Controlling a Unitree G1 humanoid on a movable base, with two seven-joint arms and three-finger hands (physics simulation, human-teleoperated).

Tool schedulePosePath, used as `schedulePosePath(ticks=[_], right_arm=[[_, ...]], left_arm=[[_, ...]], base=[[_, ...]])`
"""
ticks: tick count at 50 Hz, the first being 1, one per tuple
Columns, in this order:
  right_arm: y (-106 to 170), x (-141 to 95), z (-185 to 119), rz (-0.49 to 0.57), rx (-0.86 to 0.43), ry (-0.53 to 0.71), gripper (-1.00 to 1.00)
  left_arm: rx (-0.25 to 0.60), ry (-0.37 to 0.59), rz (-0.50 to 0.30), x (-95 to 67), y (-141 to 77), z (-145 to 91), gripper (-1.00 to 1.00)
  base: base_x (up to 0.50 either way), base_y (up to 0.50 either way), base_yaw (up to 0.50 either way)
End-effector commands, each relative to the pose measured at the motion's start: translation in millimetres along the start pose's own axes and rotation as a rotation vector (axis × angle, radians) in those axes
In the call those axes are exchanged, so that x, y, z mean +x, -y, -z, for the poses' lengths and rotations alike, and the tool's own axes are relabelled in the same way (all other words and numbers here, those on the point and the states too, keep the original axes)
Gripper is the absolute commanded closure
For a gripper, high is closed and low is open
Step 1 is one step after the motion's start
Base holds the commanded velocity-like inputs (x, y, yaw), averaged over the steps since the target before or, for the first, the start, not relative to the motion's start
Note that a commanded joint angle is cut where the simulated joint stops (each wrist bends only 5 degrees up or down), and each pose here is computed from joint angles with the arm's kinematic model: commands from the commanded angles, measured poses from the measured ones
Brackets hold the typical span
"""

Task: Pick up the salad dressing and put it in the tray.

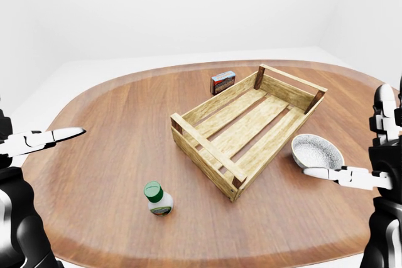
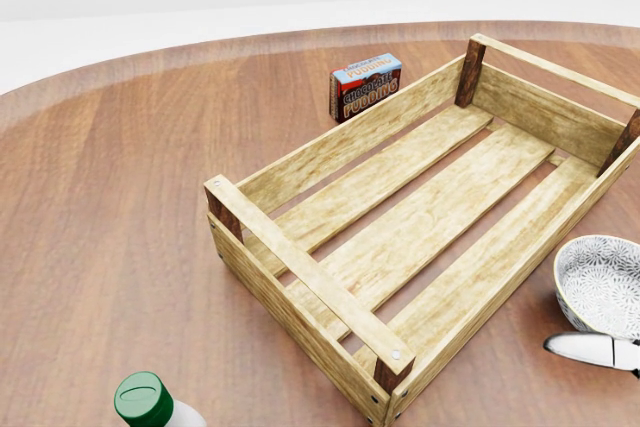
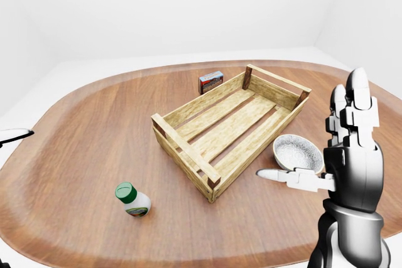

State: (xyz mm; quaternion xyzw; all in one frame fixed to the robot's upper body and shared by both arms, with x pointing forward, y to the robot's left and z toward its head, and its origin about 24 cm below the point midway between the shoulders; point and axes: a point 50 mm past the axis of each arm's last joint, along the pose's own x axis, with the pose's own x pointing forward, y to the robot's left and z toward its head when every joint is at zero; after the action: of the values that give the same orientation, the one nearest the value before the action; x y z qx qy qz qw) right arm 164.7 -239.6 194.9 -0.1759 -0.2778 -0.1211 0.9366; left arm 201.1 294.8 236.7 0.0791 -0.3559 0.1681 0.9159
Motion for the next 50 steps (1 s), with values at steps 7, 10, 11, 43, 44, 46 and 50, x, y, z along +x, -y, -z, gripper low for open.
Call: schedulePosePath(ticks=[7, 10, 11, 43, 44, 46, 50], right_arm=[[0, 7, -13, 0.024, 0.085, 0.096, -1.00], [-7, 20, -19, -0.005, 0.084, 0.148, -1.00], [-9, 24, -20, -0.006, 0.083, 0.162, -1.00], [-137, 95, -69, -0.495, 0.234, 0.427, -1.00], [-139, 94, -69, -0.501, 0.230, 0.421, -1.00], [-144, 92, -68, -0.523, 0.229, 0.414, -1.00], [-157, 90, -62, -0.570, 0.247, 0.376, -1.00]], left_arm=[[-0.018, 0.020, 0.001, 0.5, 2, -4, -1.00], [-0.025, 0.021, -0.001, 0.8, 2, -4, -1.00], [-0.027, 0.023, -0.001, 0.8, 1, -5, -1.00], [-0.050, 0.018, 0.007, 0.8, 1, -4, -1.00], [-0.051, 0.020, 0.006, 0.9, 1, -4, -1.00], [-0.049, 0.021, 0.006, 0.9, 1, -5, -1.00], [-0.040, 0.014, 0.011, 0.4, 2, -3, -1.00]], base=[[0.00, 0.00, 0.00], [0.00, 0.00, 0.00], [0.00, 0.00, 0.00], [0.00, 0.00, 0.00], [0.00, 0.00, 0.00], [0.00, 0.00, 0.00], [0.00, 0.00, 0.00]])
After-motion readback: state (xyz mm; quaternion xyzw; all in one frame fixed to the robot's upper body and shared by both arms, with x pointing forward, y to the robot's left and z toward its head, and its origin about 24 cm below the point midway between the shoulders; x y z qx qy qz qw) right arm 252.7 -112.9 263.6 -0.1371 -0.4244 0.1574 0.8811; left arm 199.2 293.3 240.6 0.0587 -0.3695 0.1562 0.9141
